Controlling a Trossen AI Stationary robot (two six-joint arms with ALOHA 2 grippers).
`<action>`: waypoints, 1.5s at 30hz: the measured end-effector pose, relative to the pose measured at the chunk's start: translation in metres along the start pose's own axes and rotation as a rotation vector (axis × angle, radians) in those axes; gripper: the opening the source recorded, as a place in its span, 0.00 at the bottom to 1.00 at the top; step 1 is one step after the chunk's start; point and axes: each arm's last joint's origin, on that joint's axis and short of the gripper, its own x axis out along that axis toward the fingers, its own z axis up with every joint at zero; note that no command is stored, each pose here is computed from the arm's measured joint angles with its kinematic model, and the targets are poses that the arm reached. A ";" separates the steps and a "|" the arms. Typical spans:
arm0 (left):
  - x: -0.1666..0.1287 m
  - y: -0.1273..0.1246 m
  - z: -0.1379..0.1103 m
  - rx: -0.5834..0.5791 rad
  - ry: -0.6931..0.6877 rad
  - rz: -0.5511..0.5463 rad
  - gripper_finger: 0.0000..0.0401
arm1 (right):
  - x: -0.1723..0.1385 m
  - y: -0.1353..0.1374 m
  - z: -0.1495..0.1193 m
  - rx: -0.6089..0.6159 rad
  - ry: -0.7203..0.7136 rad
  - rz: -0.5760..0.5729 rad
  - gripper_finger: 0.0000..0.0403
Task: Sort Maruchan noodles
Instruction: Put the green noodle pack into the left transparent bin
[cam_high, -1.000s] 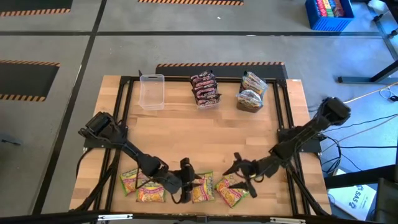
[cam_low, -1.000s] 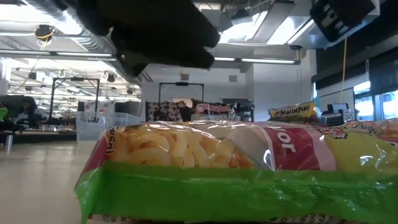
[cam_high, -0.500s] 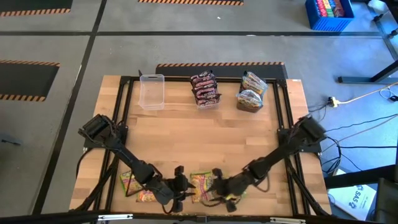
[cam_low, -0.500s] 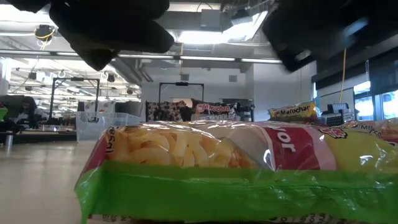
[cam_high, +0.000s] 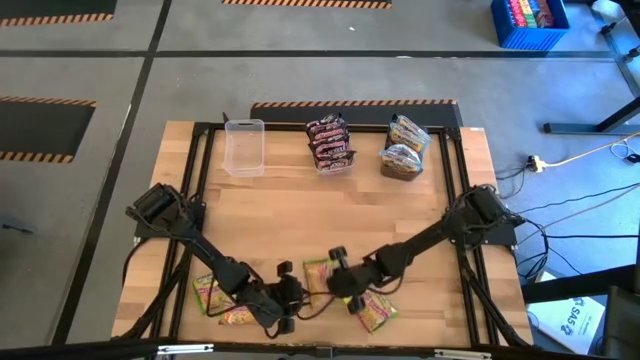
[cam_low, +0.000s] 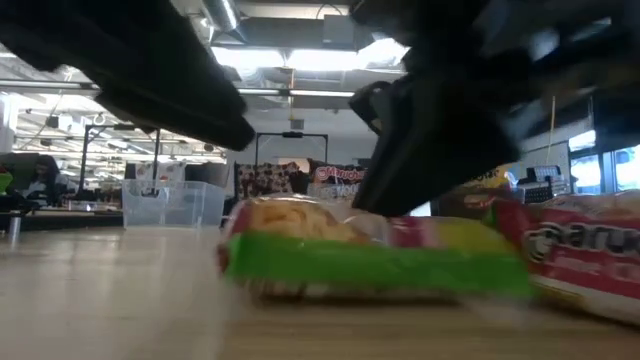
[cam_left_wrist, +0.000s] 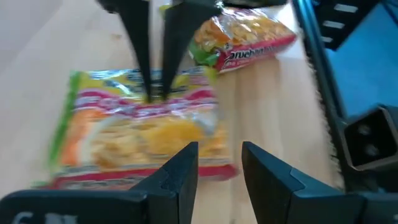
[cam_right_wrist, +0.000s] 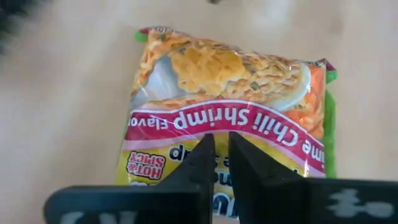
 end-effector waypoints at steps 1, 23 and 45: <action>0.001 0.001 0.001 -0.002 -0.006 0.010 0.30 | -0.001 -0.006 0.001 -0.014 0.032 -0.029 0.07; 0.035 0.042 0.018 -0.080 -0.099 0.212 0.30 | -0.093 -0.067 -0.089 0.637 -0.234 -0.007 0.06; 0.059 0.046 -0.005 -0.108 -0.056 0.215 0.30 | -0.055 -0.065 -0.129 1.093 -0.274 0.198 0.77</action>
